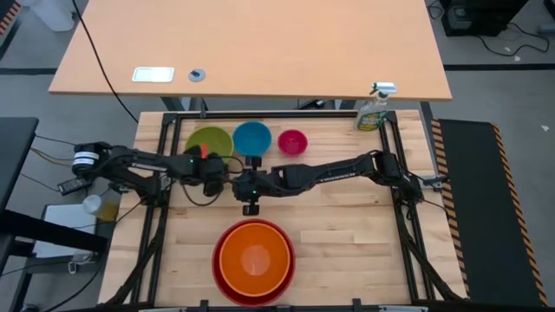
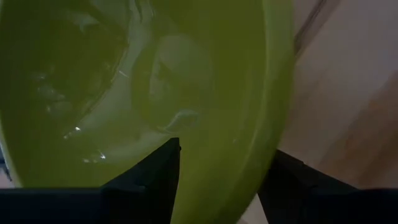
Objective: Nest bowls inside each other
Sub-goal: Stack the green on top of the orange bowl
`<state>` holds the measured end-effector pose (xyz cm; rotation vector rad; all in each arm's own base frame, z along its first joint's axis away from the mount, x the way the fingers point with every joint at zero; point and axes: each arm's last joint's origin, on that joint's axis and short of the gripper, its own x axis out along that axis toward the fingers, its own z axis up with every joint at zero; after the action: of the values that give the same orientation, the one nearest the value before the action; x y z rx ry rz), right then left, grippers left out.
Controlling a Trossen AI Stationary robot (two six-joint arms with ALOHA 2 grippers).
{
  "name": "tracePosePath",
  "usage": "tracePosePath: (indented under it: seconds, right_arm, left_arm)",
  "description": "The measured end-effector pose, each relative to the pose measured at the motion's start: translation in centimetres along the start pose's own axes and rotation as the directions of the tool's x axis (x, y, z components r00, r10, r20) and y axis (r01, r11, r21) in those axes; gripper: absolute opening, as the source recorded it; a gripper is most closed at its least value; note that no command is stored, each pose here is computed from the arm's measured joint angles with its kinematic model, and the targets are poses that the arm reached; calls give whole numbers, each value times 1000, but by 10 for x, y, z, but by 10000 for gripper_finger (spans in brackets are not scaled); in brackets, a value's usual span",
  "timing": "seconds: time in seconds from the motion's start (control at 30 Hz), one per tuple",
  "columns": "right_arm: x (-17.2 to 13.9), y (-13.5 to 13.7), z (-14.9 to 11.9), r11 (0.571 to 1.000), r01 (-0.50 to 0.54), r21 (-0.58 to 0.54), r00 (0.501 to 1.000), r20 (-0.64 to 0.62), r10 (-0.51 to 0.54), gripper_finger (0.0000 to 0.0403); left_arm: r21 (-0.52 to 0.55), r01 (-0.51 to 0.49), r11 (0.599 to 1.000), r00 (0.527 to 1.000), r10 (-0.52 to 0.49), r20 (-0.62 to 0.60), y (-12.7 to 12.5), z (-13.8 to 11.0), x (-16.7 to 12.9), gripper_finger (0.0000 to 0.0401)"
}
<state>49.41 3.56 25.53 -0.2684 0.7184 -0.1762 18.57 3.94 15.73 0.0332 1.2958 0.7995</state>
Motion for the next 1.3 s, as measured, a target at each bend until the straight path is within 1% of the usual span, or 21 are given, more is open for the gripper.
tracePosePath:
  seconds: [0.1, 0.17, 0.27, 0.43, 0.47, 0.5, 0.63, 0.7, 0.73, 0.8, 0.9, 1.03, 1.13, 1.23, 1.3]
  right_arm:
    - [-1, 5, 1, 1000, -7, -5, 1000, 5, 7, 167]
    - [-2, 6, 1, 1000, -10, -2, 1000, 7, 10, 167]
    - [-2, 7, 1, 1000, -11, 11, 1000, 9, 11, 167]
    - [-2, 7, 1, 1000, -11, 11, 1000, 6, 11, 167]
    - [-2, 7, 0, 1000, -12, 9, 1000, 0, 12, 167]
    - [-2, 7, 0, 1000, -12, 7, 1000, -6, 12, 167]
    - [-10, 3, 1, 1000, -1, 2, 1000, -26, 1, 167]
    - [-16, 0, 2, 1000, 11, 5, 1000, -28, -11, 167]
    - [-19, -2, 3, 1000, 13, 10, 999, -30, -13, 167]
    - [-19, -4, 2, 1000, 17, 26, 999, -48, -16, 167]
    - [-19, -8, -4, 997, 58, 44, 993, -104, -53, 167]
    - [-23, -12, -14, 981, 191, 41, 972, -146, -183, 163]
    - [-33, -13, -24, 976, 207, 73, 968, -161, -193, 157]
    - [-49, -14, -36, 968, 224, 113, 967, -146, -207, 153]
    - [-61, -14, -47, 959, 244, 142, 966, -127, -227, 153]
  left_arm:
    - [23, -16, 1000, 999, 17, -33, -4, 0, 6, 189]
    - [32, -21, 999, 999, 22, -47, -6, 0, 9, 174]
    - [45, -25, 999, 997, 28, -67, -8, -1, 13, 129]
    - [38, -10, 999, 996, 13, -84, -10, -2, 14, 35]
    - [25, -15, 1000, 997, 17, -81, -9, -1, 14, 21]
    - [26, -9, 1000, 996, 11, -87, -10, -2, 14, 15]
    - [17, -12, 1000, 995, 14, -100, -9, -3, 13, 20]
    - [-3, -16, 1000, 992, 16, -128, -8, -4, 11, 18]
    - [-13, -27, 1000, 990, 25, -141, -7, -3, 9, 16]
    - [-29, -65, 997, 990, 61, -128, -5, 0, 2, 14]
    - [-19, -100, 995, 993, 99, -59, -7, 6, -12, 14]
    - [5, -120, 993, 991, 119, 52, -12, 12, -37, 14]
    - [57, -148, 987, 982, 141, 124, -15, 9, -59, 14]
    - [105, -150, 983, 963, 121, 241, -17, 7, -88, 14]
    - [197, -141, 970, 945, 73, 319, -20, 3, -109, 14]
